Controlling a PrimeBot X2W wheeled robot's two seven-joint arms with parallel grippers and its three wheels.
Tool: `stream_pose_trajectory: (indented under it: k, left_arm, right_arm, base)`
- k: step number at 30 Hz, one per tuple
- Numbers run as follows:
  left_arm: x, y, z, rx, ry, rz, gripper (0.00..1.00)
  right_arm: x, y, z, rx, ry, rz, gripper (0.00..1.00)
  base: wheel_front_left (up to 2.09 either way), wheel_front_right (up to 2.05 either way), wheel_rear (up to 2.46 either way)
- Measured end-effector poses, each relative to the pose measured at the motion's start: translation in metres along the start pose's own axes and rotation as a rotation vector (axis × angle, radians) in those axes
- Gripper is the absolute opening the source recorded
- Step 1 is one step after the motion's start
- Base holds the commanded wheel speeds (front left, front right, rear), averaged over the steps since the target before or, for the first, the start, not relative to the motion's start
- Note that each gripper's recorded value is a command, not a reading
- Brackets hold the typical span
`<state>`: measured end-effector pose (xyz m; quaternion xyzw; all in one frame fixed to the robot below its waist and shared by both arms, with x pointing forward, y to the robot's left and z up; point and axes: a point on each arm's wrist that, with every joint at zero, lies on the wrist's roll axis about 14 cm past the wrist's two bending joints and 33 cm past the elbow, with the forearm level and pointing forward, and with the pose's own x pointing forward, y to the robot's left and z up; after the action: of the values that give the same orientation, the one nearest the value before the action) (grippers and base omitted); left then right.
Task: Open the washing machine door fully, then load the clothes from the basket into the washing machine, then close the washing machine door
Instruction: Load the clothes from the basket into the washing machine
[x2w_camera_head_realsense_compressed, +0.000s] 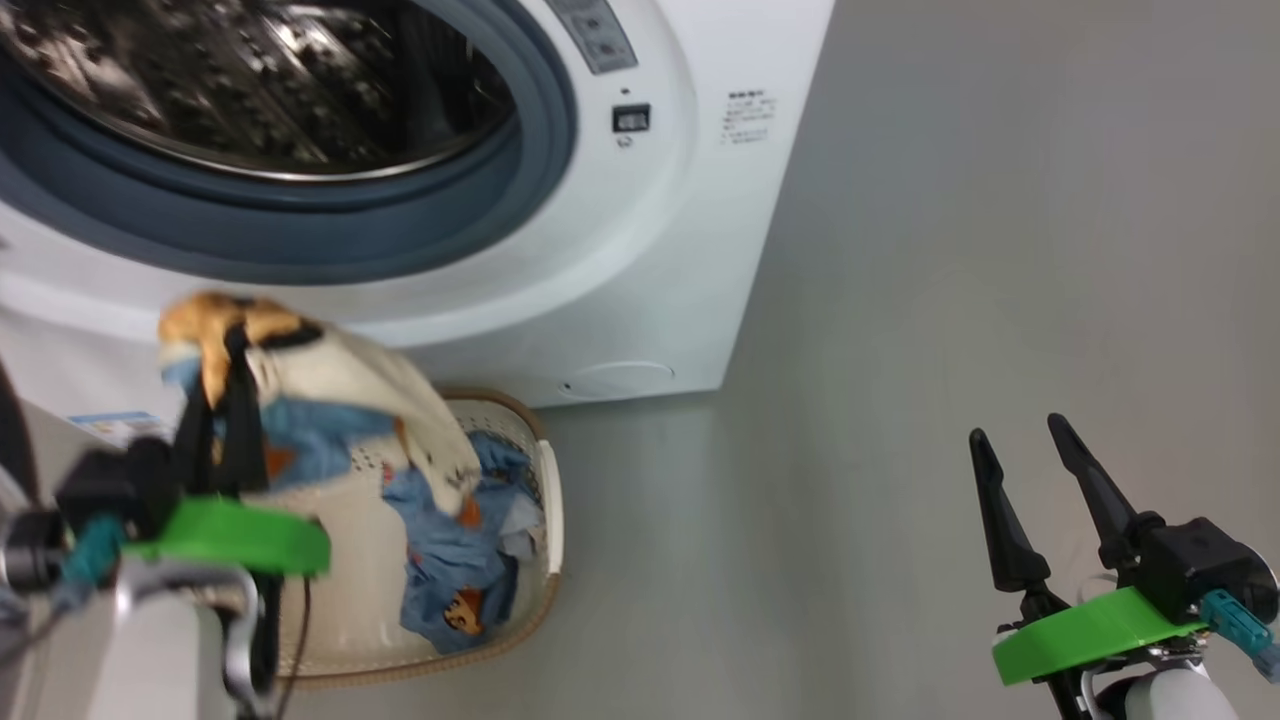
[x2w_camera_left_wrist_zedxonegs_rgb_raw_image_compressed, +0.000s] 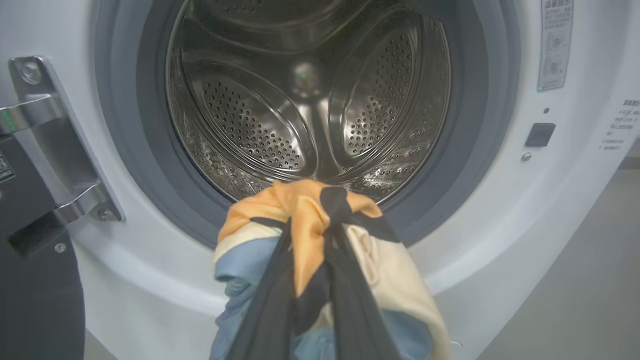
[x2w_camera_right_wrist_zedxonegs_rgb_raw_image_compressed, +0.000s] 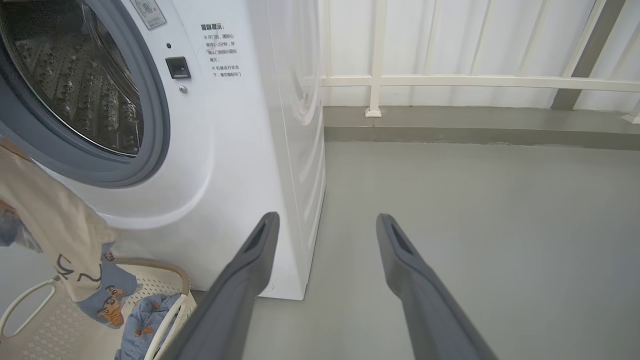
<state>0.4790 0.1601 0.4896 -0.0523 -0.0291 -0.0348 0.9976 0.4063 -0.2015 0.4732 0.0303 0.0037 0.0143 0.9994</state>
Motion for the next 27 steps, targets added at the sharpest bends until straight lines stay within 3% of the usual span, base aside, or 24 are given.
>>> stream_pose_trajectory:
  k: [15,27]
  left_arm:
    - [0.112,-0.025,-0.01,0.064,0.003,-0.115,0.0]
    - [0.177,-0.054,-0.05,0.087,0.11,-0.188,0.0]
  right_arm:
    - [0.016,-0.014,-0.024,-0.011,0.057,-0.038,1.0]
    - [0.02,-0.028,-0.053,-0.006,0.132,-0.092,1.0]
  base:
    - [0.0,0.0,0.0]
    - [0.0,0.0,0.0]
